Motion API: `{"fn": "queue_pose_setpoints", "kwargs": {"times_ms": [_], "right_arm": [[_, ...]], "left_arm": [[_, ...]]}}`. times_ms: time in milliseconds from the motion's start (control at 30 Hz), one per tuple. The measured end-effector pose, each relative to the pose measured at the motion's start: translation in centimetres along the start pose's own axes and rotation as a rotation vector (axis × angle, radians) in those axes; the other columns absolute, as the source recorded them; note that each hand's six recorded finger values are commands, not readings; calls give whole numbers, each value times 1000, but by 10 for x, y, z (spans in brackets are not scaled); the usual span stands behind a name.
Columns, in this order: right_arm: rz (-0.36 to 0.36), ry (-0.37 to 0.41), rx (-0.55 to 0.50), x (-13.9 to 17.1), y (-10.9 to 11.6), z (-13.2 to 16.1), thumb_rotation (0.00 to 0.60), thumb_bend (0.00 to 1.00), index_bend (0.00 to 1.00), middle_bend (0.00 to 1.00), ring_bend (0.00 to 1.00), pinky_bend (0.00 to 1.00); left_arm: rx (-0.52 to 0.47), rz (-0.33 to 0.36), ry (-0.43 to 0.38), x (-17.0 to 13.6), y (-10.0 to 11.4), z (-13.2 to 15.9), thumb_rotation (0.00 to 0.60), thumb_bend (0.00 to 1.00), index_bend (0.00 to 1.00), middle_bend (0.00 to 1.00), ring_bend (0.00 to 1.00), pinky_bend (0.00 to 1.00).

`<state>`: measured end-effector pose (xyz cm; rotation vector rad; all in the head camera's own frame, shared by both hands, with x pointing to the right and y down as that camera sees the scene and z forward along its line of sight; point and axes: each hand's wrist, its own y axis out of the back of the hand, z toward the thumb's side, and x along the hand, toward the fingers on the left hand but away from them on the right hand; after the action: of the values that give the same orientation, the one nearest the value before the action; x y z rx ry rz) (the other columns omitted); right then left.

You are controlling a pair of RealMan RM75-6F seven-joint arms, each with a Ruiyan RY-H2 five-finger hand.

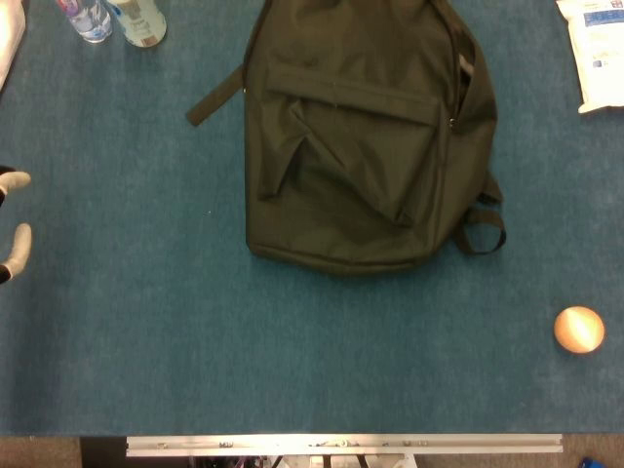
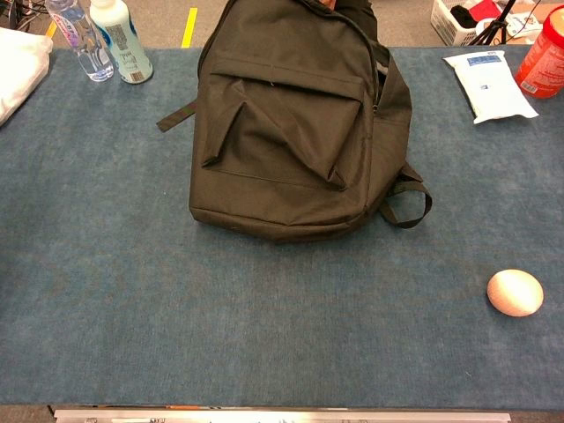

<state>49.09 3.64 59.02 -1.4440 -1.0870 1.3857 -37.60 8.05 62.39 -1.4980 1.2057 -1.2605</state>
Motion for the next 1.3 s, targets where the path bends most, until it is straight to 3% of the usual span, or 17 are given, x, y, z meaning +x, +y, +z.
{"fn": "queue_pose_setpoints", "kwargs": {"times_ms": [200, 367, 633, 1067, 1300], "right_arm": [[-28, 35, -1, -9, 13, 8, 600, 94, 19, 201, 50, 121], [-36, 109, 14, -21, 24, 30, 600, 94, 19, 201, 50, 121], [-3, 210, 1, -16, 19, 59, 600, 94, 19, 201, 50, 121], [43, 239, -18, 4, 6, 64, 600, 94, 19, 201, 50, 121], [54, 227, -25, 7, 2, 56, 600, 94, 18, 201, 50, 121]], "left_arm": [[-85, -14, -64, 16, -2, 14, 600, 422, 280, 260, 230, 288], [-181, -58, -150, 38, -8, 36, 600, 423, 267, 253, 224, 288], [-318, -106, -265, 76, -21, 77, 600, 423, 249, 247, 210, 287], [-387, -196, -319, 112, -42, 119, 599, 369, 227, 233, 193, 265], [-460, -220, -325, 125, -53, 141, 545, 356, 224, 209, 176, 234]]}}
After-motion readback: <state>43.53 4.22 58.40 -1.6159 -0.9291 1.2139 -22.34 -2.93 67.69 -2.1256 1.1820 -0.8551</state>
